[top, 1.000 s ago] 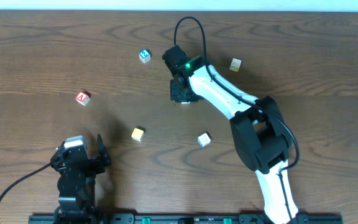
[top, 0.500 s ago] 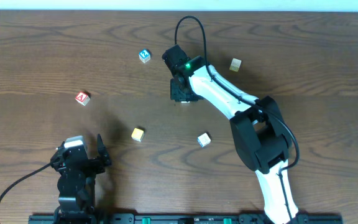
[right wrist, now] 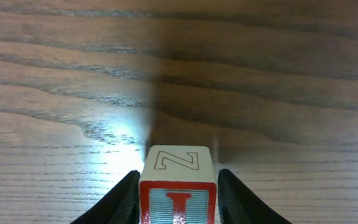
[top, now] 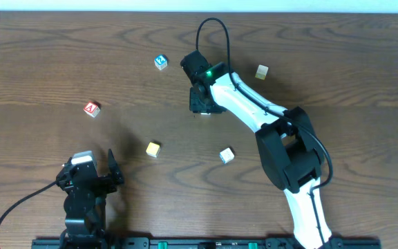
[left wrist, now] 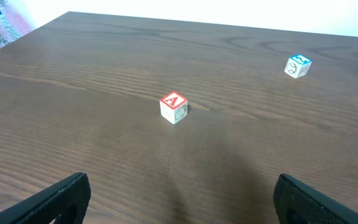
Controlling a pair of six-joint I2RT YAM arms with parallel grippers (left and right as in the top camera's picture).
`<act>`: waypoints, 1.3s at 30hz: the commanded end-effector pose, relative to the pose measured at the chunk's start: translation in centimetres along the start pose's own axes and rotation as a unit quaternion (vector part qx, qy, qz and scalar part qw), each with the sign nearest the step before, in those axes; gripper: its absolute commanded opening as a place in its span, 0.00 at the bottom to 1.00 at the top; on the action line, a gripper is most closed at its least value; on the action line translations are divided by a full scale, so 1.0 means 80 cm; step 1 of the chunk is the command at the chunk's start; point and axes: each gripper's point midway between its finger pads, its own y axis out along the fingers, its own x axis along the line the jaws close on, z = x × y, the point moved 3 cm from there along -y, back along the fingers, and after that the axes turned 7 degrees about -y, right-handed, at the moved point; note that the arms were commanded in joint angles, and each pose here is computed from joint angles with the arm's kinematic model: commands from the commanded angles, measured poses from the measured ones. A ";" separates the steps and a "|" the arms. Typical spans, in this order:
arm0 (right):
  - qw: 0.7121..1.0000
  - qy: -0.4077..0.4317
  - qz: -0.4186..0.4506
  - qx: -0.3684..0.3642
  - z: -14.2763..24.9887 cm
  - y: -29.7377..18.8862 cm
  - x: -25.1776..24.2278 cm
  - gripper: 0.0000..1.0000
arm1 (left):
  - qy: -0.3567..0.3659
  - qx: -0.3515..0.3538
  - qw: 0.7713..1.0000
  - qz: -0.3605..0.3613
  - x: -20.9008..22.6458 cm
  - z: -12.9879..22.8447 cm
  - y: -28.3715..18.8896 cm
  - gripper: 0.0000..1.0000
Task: Spell out Ai2
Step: 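Release the 'I' block and retract the right arm to rest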
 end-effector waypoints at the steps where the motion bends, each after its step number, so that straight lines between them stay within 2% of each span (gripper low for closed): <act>1: 1.000 0.002 0.005 -0.006 0.001 -0.006 0.000 0.43 | 0.003 0.009 1.000 -0.005 0.003 0.011 0.004 0.95; 10: 0.999 -0.017 0.002 -0.028 -0.013 -0.010 -0.003 0.54 | 0.003 0.009 1.000 -0.005 0.003 0.011 0.004 0.95; 14: 0.998 -0.030 -0.006 -0.054 -0.029 -0.032 -0.009 0.55 | 0.003 0.009 1.000 -0.005 0.003 0.011 0.004 0.95; 23: 0.986 -0.039 0.000 -0.162 -0.068 -0.134 -0.031 0.61 | 0.003 0.009 1.000 -0.005 0.003 0.011 0.004 0.95; 27: 0.974 -0.051 -0.012 -0.219 -0.075 -0.204 -0.037 0.63 | 0.003 0.009 1.000 -0.005 0.003 0.011 0.004 0.95; 33: 0.957 -0.043 -0.010 -0.287 -0.058 -0.309 -0.064 0.85 | 0.003 0.009 1.000 -0.005 0.003 0.011 0.004 0.95; 34: 0.956 -0.042 -0.007 -0.290 -0.050 -0.320 -0.070 0.96 | 0.003 0.009 1.000 -0.005 0.003 0.011 0.004 0.95; 35: 0.955 -0.040 -0.003 -0.293 -0.035 -0.336 -0.080 0.99 | 0.003 0.009 1.000 -0.005 0.003 0.011 0.004 0.95; 39: 0.952 -0.037 -0.006 -0.305 0.017 -0.358 -0.108 0.99 | 0.003 0.009 1.000 -0.005 0.003 0.011 0.004 0.95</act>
